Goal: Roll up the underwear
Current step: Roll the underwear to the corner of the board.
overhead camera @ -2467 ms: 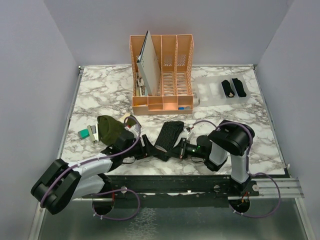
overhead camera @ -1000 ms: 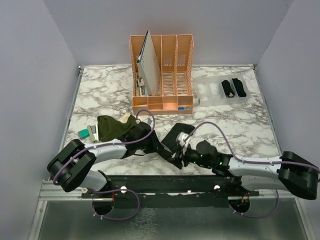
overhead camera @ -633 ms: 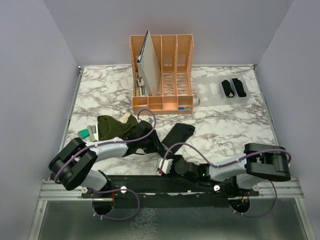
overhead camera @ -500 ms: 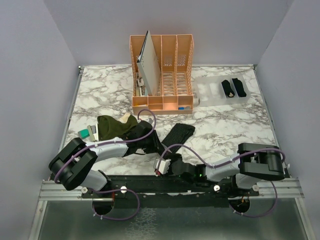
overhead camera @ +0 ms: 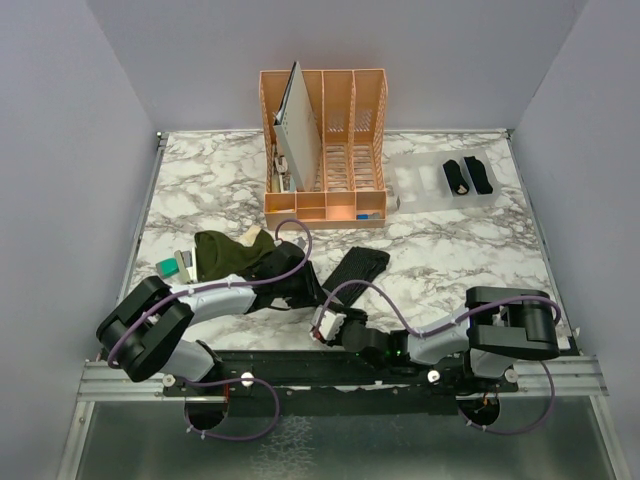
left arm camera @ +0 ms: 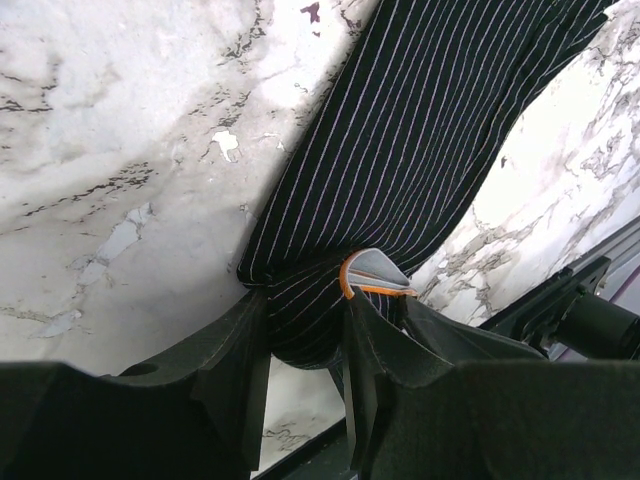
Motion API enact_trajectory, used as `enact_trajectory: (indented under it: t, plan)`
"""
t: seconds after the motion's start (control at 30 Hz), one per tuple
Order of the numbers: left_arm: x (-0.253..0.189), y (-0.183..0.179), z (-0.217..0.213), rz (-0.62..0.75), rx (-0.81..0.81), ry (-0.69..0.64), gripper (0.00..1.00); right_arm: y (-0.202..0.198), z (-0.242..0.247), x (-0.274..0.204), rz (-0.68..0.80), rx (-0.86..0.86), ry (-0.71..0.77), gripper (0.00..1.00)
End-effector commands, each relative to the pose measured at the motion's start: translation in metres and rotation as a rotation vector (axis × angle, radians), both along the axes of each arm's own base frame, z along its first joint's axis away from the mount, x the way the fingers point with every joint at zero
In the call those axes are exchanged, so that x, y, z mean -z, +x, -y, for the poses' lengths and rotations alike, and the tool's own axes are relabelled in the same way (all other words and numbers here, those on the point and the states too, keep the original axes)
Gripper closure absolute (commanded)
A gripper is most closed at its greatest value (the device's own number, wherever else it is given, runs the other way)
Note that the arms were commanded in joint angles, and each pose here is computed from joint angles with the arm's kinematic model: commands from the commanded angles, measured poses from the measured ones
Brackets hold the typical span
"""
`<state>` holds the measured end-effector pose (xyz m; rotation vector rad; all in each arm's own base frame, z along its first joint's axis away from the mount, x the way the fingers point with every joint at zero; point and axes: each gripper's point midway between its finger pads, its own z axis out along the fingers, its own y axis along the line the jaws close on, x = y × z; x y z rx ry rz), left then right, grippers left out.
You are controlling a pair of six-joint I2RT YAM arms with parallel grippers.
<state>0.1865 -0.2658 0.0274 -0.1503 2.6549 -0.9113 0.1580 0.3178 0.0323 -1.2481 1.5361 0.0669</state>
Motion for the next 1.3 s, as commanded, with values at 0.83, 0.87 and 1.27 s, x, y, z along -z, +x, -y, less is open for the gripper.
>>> enact_trajectory:
  t: [0.83, 0.87, 1.27]
  plan:
    - [-0.013, -0.022, -0.021, -0.011, -0.043, -0.018, 0.16, -0.038, 0.009, 0.017, -0.601, -0.025, 0.474, 0.99]
    - [-0.012, -0.023, -0.024, -0.013, -0.053, -0.019, 0.15, -0.036, 0.012, 0.019, -0.622, 0.004, 0.484, 0.99]
    - [0.003, -0.021, -0.031, -0.025, -0.278, -0.156, 0.13, -0.035, 0.024, 0.020, -0.743, 0.089, 0.628, 0.99]
